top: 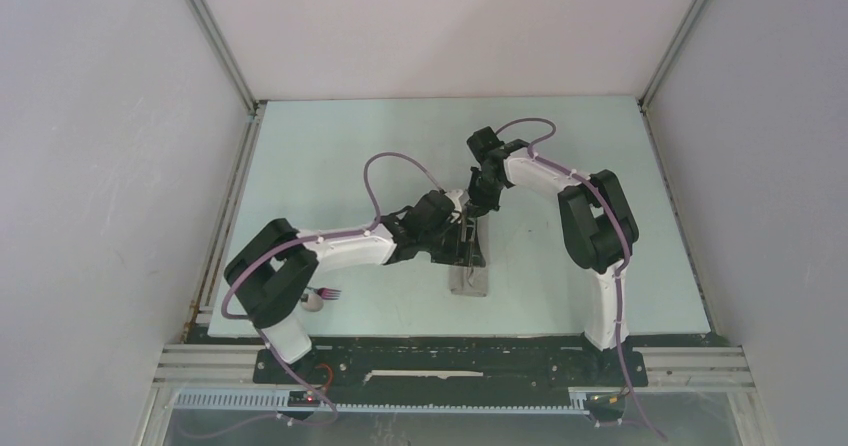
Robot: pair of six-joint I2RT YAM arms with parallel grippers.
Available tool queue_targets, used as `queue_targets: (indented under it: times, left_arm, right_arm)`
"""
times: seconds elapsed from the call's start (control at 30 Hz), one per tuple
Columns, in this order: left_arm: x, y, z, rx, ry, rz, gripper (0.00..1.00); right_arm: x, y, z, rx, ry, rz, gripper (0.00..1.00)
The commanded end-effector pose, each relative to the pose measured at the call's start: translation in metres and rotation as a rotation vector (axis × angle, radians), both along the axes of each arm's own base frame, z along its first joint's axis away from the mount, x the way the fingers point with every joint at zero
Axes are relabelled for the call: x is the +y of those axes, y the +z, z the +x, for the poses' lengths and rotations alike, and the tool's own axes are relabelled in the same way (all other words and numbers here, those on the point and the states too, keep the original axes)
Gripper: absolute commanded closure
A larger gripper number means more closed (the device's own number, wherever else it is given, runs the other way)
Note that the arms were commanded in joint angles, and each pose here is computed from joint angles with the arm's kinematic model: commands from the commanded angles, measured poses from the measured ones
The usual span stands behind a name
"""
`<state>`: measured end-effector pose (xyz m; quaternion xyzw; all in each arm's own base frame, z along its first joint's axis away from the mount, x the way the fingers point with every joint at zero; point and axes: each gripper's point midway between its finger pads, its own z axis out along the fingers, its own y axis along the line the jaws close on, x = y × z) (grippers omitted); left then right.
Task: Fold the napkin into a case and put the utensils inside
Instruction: Fold the 2/3-rectangle-folded napkin at the center of the board.
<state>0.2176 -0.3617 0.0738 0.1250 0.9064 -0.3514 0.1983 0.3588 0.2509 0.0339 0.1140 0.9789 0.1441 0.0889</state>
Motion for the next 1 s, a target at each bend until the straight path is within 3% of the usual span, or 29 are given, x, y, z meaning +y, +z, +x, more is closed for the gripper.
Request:
queue_targets:
  times: [0.0, 0.1, 0.3, 0.4, 0.53, 0.6, 0.97]
  left_arm:
    - [-0.004, -0.001, 0.016, -0.046, 0.001, 0.018, 0.28]
    - [-0.005, -0.005, 0.021, -0.047, -0.001, 0.027, 0.31]
    - [-0.006, -0.017, 0.027, -0.036, -0.007, 0.045, 0.5]
    - [0.002, -0.025, 0.031, -0.022, 0.021, 0.056, 0.64]
    - [0.018, -0.032, 0.031, -0.032, 0.066, 0.054, 0.95]
    - [0.025, -0.036, 0.03, -0.037, 0.085, 0.043, 1.0]
    - [0.042, -0.062, 0.018, 0.001, 0.127, 0.005, 1.0]
  right_arm:
    - [0.007, 0.015, 0.01, -0.041, -0.012, 0.02, 1.0]
    - [0.01, 0.015, 0.009, -0.038, -0.004, 0.05, 1.0]
    - [0.017, 0.015, 0.008, -0.037, 0.013, 0.063, 1.0]
    - [0.02, 0.016, 0.009, -0.038, 0.021, 0.075, 1.0]
    - [0.023, 0.015, 0.007, -0.034, 0.044, 0.091, 1.0]
    - [0.026, 0.015, 0.006, -0.04, 0.063, 0.109, 1.0]
    - [0.031, 0.062, 0.001, -0.156, 0.139, 0.225, 0.4]
